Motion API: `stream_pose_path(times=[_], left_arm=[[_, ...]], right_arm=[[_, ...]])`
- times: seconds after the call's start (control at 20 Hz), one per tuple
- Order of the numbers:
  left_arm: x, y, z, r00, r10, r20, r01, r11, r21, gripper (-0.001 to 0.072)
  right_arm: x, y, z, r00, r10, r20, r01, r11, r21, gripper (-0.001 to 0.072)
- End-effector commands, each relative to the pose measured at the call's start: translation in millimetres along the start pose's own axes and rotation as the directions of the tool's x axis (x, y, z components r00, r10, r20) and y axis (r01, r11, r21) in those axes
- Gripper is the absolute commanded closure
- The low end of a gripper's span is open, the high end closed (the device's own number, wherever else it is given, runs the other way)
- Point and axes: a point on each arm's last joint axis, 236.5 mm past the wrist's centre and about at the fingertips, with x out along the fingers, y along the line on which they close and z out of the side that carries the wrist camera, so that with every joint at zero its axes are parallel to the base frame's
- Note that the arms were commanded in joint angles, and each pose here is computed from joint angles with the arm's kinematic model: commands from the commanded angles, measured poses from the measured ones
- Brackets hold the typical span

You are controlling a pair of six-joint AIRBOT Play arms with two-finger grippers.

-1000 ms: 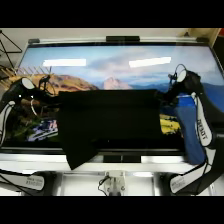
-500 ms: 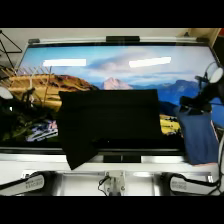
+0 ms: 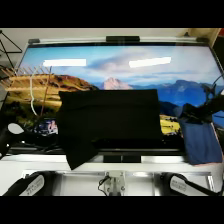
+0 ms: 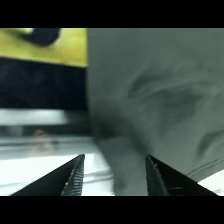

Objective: Fold the shirts.

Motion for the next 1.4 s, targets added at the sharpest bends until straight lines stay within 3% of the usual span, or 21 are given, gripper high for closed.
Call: stream_pose_path(times=[0.0,0.05,0.1,0.15,0.2,0.5,0.6,0.8,1.05,1.1,1.15,1.2,1.35], left_arm=[[17,-11,11,0.998,-0.022,0.056,0.024,0.999,-0.033,0.0255],[22,-12,14,0.998,-0.012,0.06,0.015,0.998,-0.053,0.0329],[25,-12,15,0.998,-0.007,0.057,0.01,0.998,-0.055,0.0509],[26,-13,15,0.998,-0.005,0.057,0.007,0.999,-0.047,0.0629],[25,-13,16,0.998,-0.005,0.06,0.007,0.999,-0.038,0.0673],[25,-15,3,1.0,-0.012,0.006,0.012,1.0,0.01,0.0674],[25,-15,2,1.0,-0.013,0.001,0.013,1.0,0.019,0.0673],[25,-15,2,1.0,-0.013,0.001,0.013,1.0,0.018,0.0674],[23,-17,5,1.0,-0.014,0.007,0.014,1.0,0.021,0.0673],[21,-18,8,1.0,-0.016,0.014,0.015,1.0,0.027,0.0674],[17,-21,12,1.0,-0.018,0.025,0.016,0.999,0.044,0.0674],[10,-25,20,0.999,-0.021,0.042,0.018,0.997,0.07,0.0674],[-25,-46,50,0.993,-0.037,0.11,0.015,0.981,0.191,0.0674]], right_arm=[[0,6,2,0.999,0.03,0.014,-0.03,1.0,-0.003,0.0235],[2,9,-1,0.999,0.045,0.005,-0.045,0.999,0.001,0.0199],[6,19,-7,0.996,0.086,-0.015,-0.086,0.996,-0.008,0.0075],[14,29,-15,0.992,0.124,-0.039,-0.125,0.992,-0.021,0.0075],[27,35,-26,0.989,0.132,-0.068,-0.135,0.99,-0.038,0.0075],[103,33,-72,0.982,0.094,-0.161,-0.102,0.994,-0.04,0.008],[112,32,-72,0.985,0.099,-0.143,-0.101,0.995,-0.009,0.0158],[119,43,-62,0.985,0.149,-0.088,-0.148,0.989,0.023,0.0158],[142,58,-78,0.978,0.106,-0.178,-0.116,0.992,-0.045,0.016],[145,59,-80,0.977,0.096,-0.19,-0.11,0.992,-0.06,0.0312],[144,58,-80,0.979,0.083,-0.189,-0.097,0.993,-0.064,0.0575],[141,59,-78,0.98,0.083,-0.182,-0.095,0.994,-0.057,0.0645],[109,65,-50,0.994,0.073,-0.083,-0.085,0.986,-0.145,0.0646]])
